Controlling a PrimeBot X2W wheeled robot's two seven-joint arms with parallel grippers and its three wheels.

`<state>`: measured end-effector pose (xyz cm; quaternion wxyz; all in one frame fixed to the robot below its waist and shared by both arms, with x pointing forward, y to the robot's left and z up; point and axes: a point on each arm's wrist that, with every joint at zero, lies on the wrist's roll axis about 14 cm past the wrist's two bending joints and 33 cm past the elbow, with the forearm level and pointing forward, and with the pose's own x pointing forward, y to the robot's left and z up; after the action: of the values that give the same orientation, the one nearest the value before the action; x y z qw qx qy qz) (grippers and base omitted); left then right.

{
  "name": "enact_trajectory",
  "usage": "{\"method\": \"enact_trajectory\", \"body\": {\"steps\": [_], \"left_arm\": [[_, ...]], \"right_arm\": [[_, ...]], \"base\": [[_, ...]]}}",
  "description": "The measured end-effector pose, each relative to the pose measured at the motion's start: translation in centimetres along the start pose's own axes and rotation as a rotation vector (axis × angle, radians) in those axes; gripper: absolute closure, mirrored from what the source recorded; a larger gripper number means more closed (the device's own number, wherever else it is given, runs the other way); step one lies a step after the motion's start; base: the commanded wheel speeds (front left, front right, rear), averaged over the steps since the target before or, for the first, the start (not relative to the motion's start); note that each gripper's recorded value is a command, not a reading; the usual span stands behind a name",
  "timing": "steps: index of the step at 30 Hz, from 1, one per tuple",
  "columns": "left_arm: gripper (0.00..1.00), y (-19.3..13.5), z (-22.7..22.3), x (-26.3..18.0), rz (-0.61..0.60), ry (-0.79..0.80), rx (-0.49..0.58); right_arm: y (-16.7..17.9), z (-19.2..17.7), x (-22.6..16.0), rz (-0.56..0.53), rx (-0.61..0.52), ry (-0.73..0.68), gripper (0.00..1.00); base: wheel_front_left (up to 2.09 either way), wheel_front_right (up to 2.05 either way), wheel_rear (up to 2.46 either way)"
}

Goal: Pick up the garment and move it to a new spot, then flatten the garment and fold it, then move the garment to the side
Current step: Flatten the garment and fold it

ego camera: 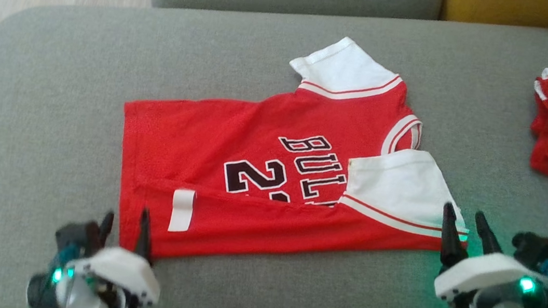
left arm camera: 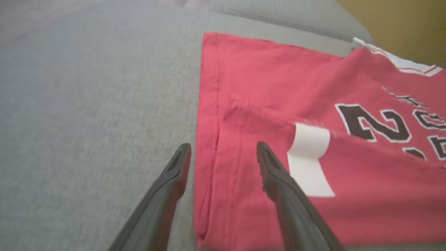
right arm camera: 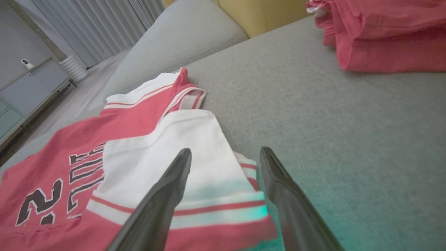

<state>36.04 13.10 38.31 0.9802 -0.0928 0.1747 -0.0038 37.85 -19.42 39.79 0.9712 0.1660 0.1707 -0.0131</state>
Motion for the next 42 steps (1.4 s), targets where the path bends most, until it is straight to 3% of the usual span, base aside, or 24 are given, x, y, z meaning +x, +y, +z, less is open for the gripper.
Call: {"method": "enact_trajectory", "body": {"steps": [5,13,21,33,34,35,36,37,42], "left_arm": [[0.00,-1.1,4.3,3.3,-0.067,-0.096,0.065],[0.00,0.3,10.0,9.8,-0.117,-0.094,0.255],[0.00,1.8,7.0,13.6,-0.147,0.121,0.315],[0.00,1.8,3.7,15.5,-0.192,0.267,0.319],[0.30,1.8,3.7,15.5,-0.193,0.267,0.322],[0.30,1.8,3.7,15.6,-0.194,0.267,0.323],[0.73,1.8,3.8,15.7,-0.194,0.266,0.323],[1.00,1.8,3.8,15.8,-0.196,0.264,0.323],[1.00,1.6,3.6,16.1,-0.214,0.261,0.341]], "right_arm": [[1.9,3.0,2.3,0.054,-0.037,-0.057,0.00],[6.0,7.7,6.7,0.158,-0.125,-0.121,0.00],[7.5,7.5,9.8,0.205,-0.162,-0.103,0.00],[7.3,7.1,12.1,0.210,-0.186,-0.080,0.00],[7.1,7.2,12.3,0.209,-0.192,-0.079,0.00],[7.0,7.4,12.5,0.209,-0.201,-0.080,0.00],[6.9,7.5,12.7,0.209,-0.209,-0.080,0.00],[7.0,7.7,13.0,0.211,-0.216,-0.080,0.00],[7.5,8.8,15.1,0.224,-0.283,-0.064,0.00]], "base": [[0.00,0.00,0.00],[0.00,0.00,0.00],[0.00,0.00,0.00],[0.00,0.00,0.00],[0.00,0.00,0.00],[0.00,0.00,0.00],[0.00,0.00,0.00],[0.00,0.00,0.00],[0.00,0.00,0.00]]}}
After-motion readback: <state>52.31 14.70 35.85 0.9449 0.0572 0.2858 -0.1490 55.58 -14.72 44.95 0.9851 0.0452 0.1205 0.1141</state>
